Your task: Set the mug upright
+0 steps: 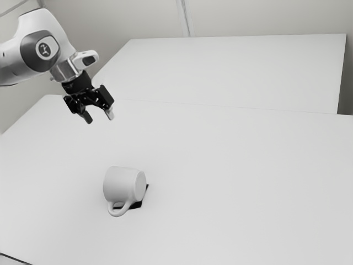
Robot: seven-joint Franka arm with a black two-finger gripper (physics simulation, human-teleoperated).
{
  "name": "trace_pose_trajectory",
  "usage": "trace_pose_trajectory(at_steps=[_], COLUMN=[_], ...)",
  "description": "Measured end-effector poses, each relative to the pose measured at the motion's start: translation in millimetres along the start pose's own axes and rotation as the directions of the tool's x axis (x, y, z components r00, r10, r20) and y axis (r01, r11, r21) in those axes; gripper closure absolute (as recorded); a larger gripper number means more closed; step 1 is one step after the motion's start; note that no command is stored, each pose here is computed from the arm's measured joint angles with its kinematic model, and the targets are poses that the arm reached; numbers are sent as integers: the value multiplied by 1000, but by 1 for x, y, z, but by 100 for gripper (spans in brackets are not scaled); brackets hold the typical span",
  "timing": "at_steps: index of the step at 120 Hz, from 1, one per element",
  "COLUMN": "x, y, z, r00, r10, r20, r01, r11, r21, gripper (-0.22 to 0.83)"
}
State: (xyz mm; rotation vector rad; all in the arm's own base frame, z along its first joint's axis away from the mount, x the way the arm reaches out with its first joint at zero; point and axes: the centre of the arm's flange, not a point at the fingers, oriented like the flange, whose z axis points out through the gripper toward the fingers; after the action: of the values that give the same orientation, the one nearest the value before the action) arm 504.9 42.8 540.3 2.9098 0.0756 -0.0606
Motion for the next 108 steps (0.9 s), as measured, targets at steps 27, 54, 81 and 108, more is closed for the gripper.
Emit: trace_pose_trajectory(at_steps=[27, 54, 81, 108], x=[-18, -34, -45, -60], y=[-43, -58, -67, -86], z=[55, 88, 110, 141], r00=[999, 998, 995, 994], r10=[-35, -23, -8, -28], r20=[-15, -57, -95, -105], r01=[32, 10, -18, -7], r11=[989, 975, 964, 947], r21=[-144, -222, -266, -320], gripper=[3, 3, 3, 3])
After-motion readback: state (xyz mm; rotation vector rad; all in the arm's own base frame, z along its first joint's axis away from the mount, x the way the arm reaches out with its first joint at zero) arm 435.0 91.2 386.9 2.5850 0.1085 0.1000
